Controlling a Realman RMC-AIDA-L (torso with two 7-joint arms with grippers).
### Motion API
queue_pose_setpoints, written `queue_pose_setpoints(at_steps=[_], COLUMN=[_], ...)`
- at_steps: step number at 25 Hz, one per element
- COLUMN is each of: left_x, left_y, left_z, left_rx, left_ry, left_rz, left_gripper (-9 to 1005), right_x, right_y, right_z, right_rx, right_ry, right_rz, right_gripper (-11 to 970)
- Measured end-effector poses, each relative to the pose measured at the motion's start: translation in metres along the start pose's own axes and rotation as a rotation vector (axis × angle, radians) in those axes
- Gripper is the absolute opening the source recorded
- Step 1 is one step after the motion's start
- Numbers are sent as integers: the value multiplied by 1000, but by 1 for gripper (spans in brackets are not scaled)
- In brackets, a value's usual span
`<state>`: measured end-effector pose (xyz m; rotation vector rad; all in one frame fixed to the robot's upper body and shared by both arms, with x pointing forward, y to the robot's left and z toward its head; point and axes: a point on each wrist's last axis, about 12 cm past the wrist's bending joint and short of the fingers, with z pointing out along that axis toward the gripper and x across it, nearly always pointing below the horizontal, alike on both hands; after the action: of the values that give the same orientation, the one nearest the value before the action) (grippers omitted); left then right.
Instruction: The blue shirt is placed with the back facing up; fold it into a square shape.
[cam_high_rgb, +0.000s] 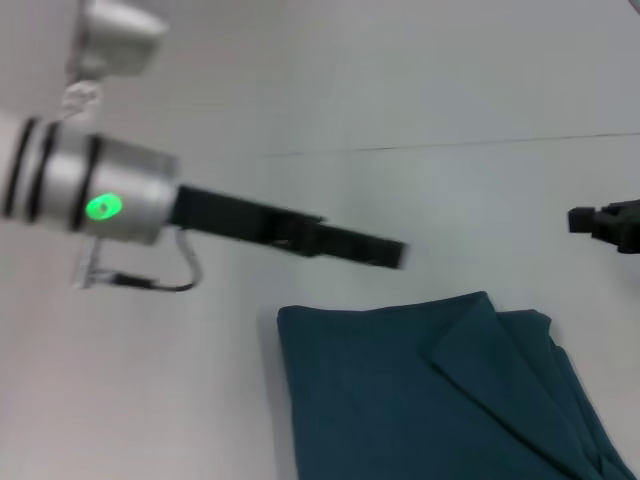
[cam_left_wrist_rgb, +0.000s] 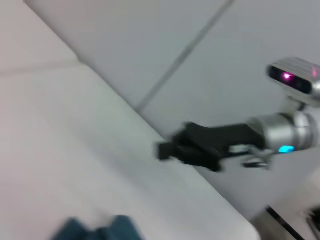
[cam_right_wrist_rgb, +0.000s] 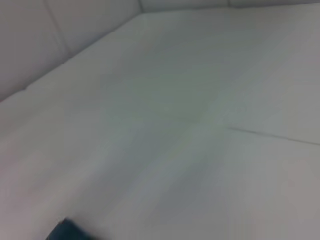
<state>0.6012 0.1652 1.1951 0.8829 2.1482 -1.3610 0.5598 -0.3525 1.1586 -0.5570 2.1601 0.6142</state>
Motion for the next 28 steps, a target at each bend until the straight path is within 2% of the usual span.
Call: queue_pose_setpoints(at_steps=[3, 6, 10, 12, 17, 20, 28], left_x=[27, 52, 81, 94, 112, 119, 122], left_y=[16, 25, 35, 38, 41, 41, 43], left_z=[-27, -46, -70, -82, -93, -94, -94], left_rx=[-41, -71, -129, -155, -182, -188, -201], left_ry=[-56, -76, -134, -171, -186, -184, -174], left_rz=[35, 72, 61, 41, 9, -1, -5], left_gripper=[939, 939, 938, 938, 939, 939, 938], right_x=[-17, -34, -54, -58, -62, -61, -49], right_y=[20, 43, 79, 92, 123, 134, 144], right_z=[6, 19, 52, 66, 97, 108, 129], right_rx=[-4, -6, -21, -5, 42, 62, 177], right_ry=[95, 216, 405, 477, 614, 657, 729], right_rz=[-54, -95, -160, -185, -235, -239, -266], right_gripper=[0, 1, 128, 192, 430, 615, 589])
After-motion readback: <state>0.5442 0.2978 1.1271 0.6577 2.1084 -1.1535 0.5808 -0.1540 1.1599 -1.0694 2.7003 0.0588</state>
